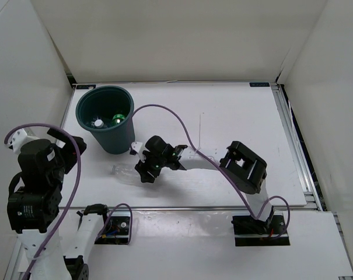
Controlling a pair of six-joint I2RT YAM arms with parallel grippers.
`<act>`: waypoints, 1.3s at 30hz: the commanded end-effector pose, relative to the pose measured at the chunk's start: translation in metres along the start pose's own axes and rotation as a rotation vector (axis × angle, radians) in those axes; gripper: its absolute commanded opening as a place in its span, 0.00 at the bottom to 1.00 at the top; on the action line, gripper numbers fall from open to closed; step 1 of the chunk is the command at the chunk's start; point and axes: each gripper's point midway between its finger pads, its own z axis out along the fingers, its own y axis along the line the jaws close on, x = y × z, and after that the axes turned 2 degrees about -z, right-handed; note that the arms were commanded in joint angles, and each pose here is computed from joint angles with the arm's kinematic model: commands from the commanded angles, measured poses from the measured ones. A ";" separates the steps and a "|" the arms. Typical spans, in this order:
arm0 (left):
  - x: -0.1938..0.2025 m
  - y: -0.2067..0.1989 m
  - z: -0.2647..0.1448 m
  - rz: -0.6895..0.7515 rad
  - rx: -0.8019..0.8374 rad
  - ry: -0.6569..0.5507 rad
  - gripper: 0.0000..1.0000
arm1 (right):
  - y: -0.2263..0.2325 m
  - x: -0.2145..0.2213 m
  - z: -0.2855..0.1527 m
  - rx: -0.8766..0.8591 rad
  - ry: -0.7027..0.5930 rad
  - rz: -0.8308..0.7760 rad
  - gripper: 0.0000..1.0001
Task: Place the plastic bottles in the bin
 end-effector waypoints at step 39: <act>0.021 0.036 -0.018 -0.120 -0.047 -0.021 1.00 | -0.068 -0.290 -0.173 0.448 -0.484 -0.104 0.12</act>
